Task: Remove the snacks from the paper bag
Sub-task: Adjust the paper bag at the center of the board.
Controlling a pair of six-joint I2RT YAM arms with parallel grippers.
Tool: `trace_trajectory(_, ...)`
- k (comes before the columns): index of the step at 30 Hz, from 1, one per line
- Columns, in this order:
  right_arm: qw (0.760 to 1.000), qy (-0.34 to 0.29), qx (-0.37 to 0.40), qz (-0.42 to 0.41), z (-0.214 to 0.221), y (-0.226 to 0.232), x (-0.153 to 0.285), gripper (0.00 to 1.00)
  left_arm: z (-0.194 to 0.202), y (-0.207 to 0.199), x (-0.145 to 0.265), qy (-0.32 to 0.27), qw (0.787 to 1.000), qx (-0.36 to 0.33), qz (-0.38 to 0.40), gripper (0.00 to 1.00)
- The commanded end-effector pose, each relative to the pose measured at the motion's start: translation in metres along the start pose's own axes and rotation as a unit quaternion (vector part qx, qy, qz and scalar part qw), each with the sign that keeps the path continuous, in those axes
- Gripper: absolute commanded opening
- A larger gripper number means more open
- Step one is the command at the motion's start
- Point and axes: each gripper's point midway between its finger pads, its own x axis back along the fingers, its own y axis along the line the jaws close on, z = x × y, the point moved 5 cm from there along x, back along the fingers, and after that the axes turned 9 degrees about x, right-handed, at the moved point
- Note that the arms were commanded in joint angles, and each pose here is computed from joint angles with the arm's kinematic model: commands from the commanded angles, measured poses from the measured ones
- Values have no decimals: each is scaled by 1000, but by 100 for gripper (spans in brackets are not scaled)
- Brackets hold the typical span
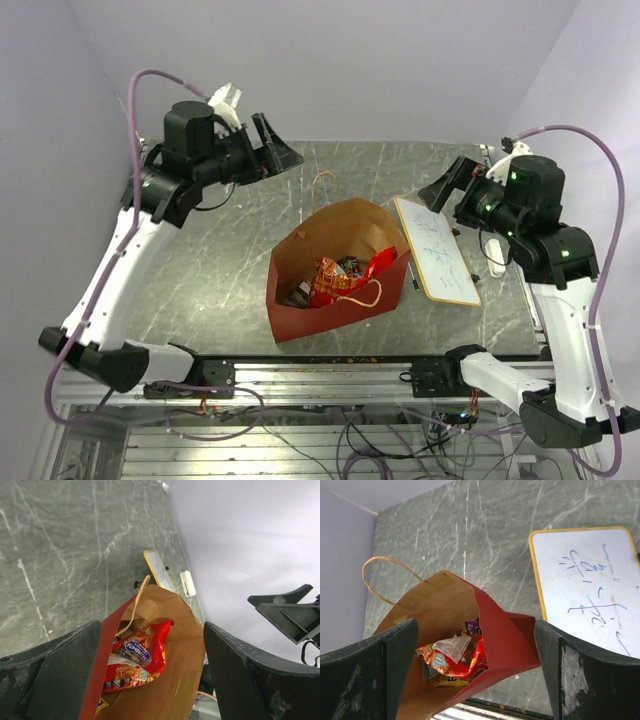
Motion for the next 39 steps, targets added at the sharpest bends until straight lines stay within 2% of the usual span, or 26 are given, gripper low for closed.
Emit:
trace_trajectory(1,998,4,-3,-61,0,13,-19,100,12,-16,-30,55,997,-13,59,94)
trace_trajectory(7,995,22,12,-96,6,19,-40,100,52,-6,-78,135,989,-45,43,93)
trace_trajectory(12,994,35,22,-103,5,20,-46,100,64,11,-102,164,984,-66,9,93)
trace_trajectory(13,994,35,24,-102,5,20,-45,100,66,13,-107,170,983,-67,12,98)
trace_trajectory(17,995,36,28,-89,7,16,-41,100,72,17,-124,183,981,-56,20,81)
trace_trajectory(22,994,45,29,-92,11,16,-40,100,71,14,-138,196,979,-48,29,50)
trace_trajectory(26,992,51,27,-108,14,19,-41,100,64,3,-135,189,980,-49,40,32)
trace_trajectory(30,989,53,23,-135,14,26,-43,100,61,-2,-133,184,981,-44,46,8)
trace_trajectory(34,984,62,29,-162,12,32,-45,100,58,-7,-126,182,981,-47,49,9)
trace_trajectory(37,984,63,34,-163,12,33,-44,100,61,-1,-121,192,979,-55,35,28)
trace_trajectory(39,985,62,34,-160,12,32,-43,100,65,9,-118,204,977,-63,11,38)
